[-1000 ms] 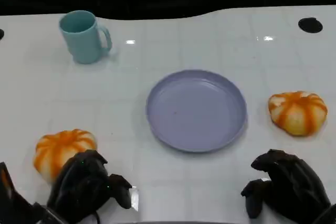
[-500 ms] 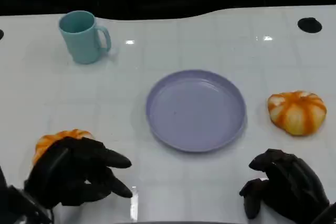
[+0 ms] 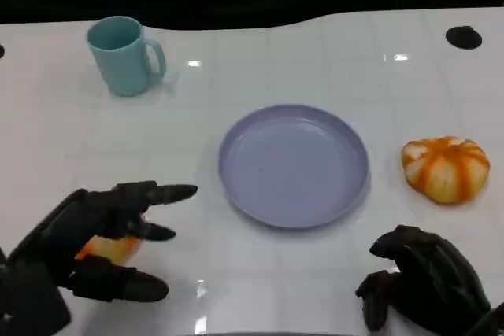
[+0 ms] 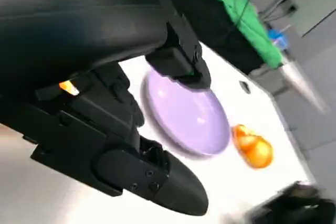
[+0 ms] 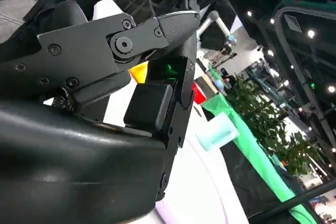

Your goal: Grasp the bread from the table and place it into the plate.

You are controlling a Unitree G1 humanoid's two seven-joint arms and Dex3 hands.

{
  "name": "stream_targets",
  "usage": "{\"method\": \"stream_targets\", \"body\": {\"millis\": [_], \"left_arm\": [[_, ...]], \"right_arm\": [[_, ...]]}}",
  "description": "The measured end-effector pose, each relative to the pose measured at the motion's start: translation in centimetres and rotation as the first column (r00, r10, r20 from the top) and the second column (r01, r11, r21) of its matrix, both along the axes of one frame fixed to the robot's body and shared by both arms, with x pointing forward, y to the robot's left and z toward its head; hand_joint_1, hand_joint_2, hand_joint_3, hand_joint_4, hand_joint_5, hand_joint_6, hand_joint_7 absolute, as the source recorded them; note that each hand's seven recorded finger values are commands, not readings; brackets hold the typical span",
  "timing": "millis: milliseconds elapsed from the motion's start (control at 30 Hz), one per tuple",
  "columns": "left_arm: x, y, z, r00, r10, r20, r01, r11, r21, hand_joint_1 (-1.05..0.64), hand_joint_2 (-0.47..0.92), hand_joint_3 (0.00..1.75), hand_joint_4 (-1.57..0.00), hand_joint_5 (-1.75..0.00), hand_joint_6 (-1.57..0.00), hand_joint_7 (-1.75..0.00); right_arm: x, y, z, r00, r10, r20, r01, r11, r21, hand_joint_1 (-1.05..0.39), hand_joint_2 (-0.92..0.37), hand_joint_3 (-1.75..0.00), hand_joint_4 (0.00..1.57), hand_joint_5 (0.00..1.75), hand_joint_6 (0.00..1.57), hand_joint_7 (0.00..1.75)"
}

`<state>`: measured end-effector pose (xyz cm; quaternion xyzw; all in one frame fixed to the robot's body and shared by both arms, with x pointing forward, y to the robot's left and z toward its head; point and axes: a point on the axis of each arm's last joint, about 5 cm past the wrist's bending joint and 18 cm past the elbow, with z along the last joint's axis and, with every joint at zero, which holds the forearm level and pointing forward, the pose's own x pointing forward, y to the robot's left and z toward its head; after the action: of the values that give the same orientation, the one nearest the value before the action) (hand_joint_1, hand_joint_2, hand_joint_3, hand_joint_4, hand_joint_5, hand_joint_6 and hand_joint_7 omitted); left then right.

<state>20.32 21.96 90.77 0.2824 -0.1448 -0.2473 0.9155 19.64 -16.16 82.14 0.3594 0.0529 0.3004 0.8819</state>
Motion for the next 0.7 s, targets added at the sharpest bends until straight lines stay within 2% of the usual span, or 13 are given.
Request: {"method": "stream_targets", "body": {"millis": [67,233,367,400,467,533,667,700], "left_arm": [[-0.2,-0.1,0.6,0.998,0.03,0.06,-0.038,0.991,0.125,-1.05,0.92,0.21,-0.5,0.0,-0.02,0.0],[-0.6,-0.9,1.9,0.98,0.078,0.181,-0.143,0.914,0.38,-1.05,0.92,0.29,-0.4,0.0,0.0,0.0],[-0.9,-1.7,1.6,0.962,0.119,0.245,-0.226,0.85,0.475,-1.05,0.92,0.33,-0.23,0.0,0.0,0.0],[-0.9,-1.9,1.6,0.958,0.123,0.26,-0.241,0.836,0.492,-1.05,0.92,0.35,-0.13,0.0,0.0,0.0],[-1.0,-2.2,1.9,0.946,0.128,0.297,-0.279,0.788,0.549,-1.05,0.92,0.36,-0.03,0.0,0.0,0.0],[-1.2,-2.6,2.2,0.935,0.136,0.329,-0.322,0.717,0.618,-1.05,0.92,0.36,-0.01,0.0,0.0,0.0],[-1.4,-3.1,2.3,0.921,0.157,0.355,-0.372,0.623,0.688,-1.05,0.91,0.26,-0.08,-0.07,0.0,0.0],[-1.5,-3.2,2.3,0.922,0.163,0.35,-0.373,0.609,0.7,-1.05,0.92,0.18,-0.03,-0.88,0.0,0.0]], "right_arm": [[0.0,0.0,0.02,1.0,0.0,-0.001,0.0,1.0,0.0,-0.74,-0.91,-0.01,1.51,0.8,1.57,0.33],[0.0,0.0,0.02,1.0,0.0,-0.001,0.0,1.0,0.0,-0.74,-0.91,-0.01,1.51,0.8,1.57,0.33],[0.0,0.0,0.02,1.0,0.0,0.0,0.0,1.0,0.0,-0.74,-0.92,-0.01,1.51,0.8,1.57,0.34],[0.0,0.0,0.02,1.0,-0.001,0.0,0.001,1.0,0.0,-0.74,-0.92,-0.01,1.51,0.8,1.57,0.34],[0.0,0.1,0.02,1.0,-0.001,0.001,0.001,1.0,0.001,-0.73,-0.92,-0.01,1.51,0.8,1.57,0.34],[0.0,0.1,0.01,1.0,-0.001,0.0,0.001,1.0,0.001,-0.73,-0.92,-0.01,1.51,0.8,1.57,0.34],[0.0,0.1,-0.05,1.0,-0.001,-0.003,0.001,1.0,0.002,-0.73,-0.91,-0.01,1.5,0.8,1.57,0.33],[0.0,0.1,-0.06,1.0,-0.001,-0.003,0.001,1.0,0.002,-0.74,-0.91,-0.01,1.51,0.8,1.57,0.33]]}}
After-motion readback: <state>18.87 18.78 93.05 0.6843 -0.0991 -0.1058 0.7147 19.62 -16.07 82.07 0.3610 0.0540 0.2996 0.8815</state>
